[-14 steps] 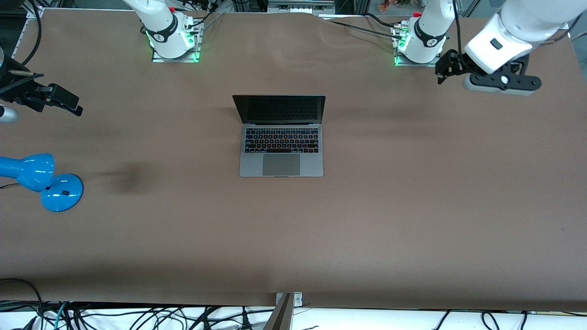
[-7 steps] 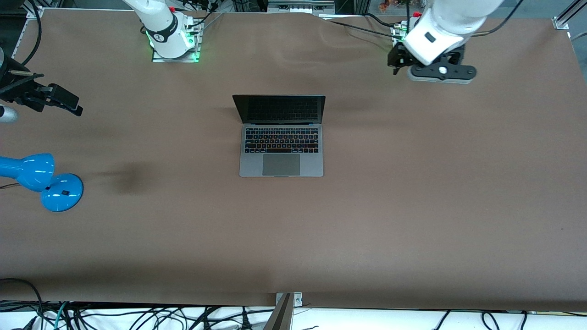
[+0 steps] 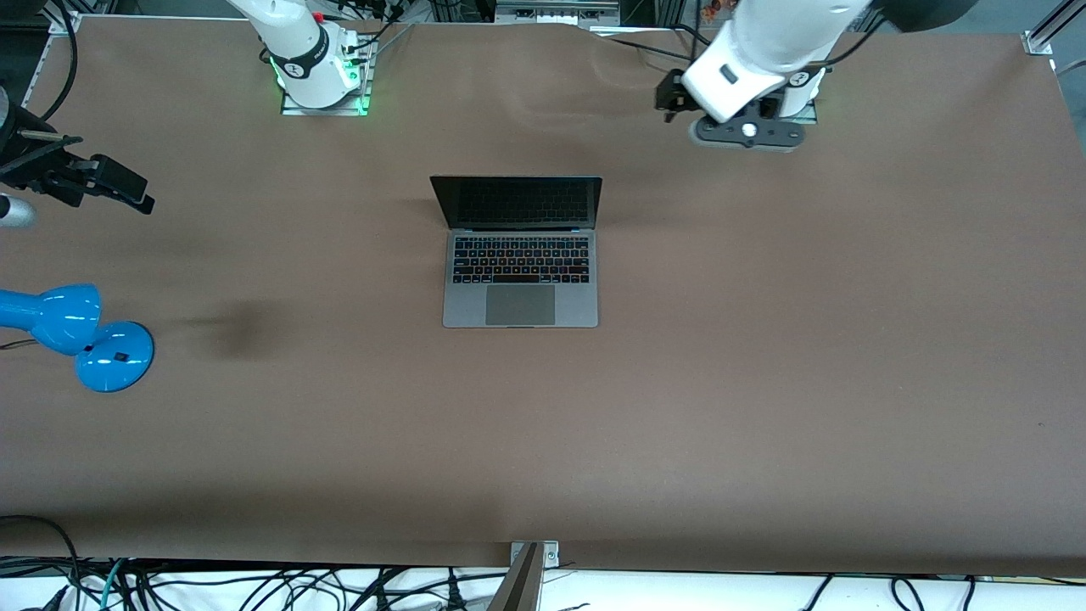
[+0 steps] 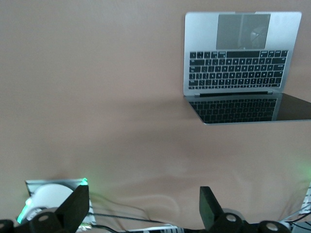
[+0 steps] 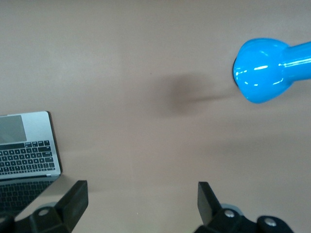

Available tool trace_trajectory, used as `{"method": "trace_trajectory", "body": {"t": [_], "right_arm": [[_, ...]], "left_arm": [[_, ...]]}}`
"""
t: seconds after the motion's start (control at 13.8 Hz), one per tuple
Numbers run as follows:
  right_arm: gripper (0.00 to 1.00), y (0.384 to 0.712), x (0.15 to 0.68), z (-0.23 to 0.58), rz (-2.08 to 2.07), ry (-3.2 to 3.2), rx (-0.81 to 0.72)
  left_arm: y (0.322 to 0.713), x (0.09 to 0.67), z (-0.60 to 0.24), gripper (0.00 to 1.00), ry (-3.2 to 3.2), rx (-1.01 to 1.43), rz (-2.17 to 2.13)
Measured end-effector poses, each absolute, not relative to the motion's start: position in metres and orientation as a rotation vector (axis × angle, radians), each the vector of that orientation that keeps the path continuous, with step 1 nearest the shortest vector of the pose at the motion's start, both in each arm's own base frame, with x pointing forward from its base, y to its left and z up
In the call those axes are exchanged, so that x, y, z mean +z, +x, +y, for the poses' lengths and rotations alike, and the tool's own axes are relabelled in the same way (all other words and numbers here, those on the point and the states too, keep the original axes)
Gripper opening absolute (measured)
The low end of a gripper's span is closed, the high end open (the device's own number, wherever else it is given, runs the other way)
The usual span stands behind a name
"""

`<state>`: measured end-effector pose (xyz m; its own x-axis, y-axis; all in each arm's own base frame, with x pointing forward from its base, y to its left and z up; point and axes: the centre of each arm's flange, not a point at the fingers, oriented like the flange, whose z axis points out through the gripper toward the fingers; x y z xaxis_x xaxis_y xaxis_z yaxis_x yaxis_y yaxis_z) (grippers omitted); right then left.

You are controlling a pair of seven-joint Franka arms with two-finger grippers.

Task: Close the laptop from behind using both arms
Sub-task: 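Move the left gripper and the right gripper toward the laptop screen, then lower both grippers onto the back of the laptop screen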

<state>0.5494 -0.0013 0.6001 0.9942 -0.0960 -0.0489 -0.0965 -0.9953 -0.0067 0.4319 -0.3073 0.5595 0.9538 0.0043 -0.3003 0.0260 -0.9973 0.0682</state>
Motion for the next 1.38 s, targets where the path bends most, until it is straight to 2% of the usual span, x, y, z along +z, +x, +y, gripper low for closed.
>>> {"method": "trace_trajectory", "body": {"t": [0.15, 0.51, 0.58, 0.73, 0.87, 1.16, 1.24, 1.38], "right_arm": [[1.0, 0.543, 0.594, 0.018, 0.096, -3.128, 0.166], [1.0, 0.521, 0.56, 0.106, -0.169, -3.113, 0.517], [1.0, 0.516, 0.553, 0.129, -0.238, -3.109, 0.553], [1.0, 0.503, 0.538, 0.176, -0.369, -3.104, 0.603], [1.0, 0.487, 0.518, 0.216, -0.428, -3.088, 0.623], [1.0, 0.449, 0.473, 0.294, -0.245, -3.119, 0.57], [0.95, 0.435, 0.459, 0.316, -0.216, -3.134, 0.542], [0.71, 0.404, 0.432, 0.352, -0.183, -3.155, 0.493]], "left_arm": [[0.42, 0.543, -0.337, 1.0, 3.021, -0.55, 0.035], [0.405, 0.489, -0.398, 1.0, 2.979, -0.716, 0.094], [0.403, 0.479, -0.406, 0.96, 2.974, -0.753, 0.103], [0.397, 0.464, -0.421, 0.76, 2.961, -0.81, 0.116], [0.394, 0.458, -0.429, 0.52, 2.943, -0.848, 0.172], [0.398, 0.446, -0.432, 0.11, 2.916, -0.897, 0.247], [0.4, 0.439, -0.433, 0.02, 2.912, -0.918, 0.252], [0.404, 0.426, -0.433, 0.01, 2.902, -0.948, 0.261]]}}
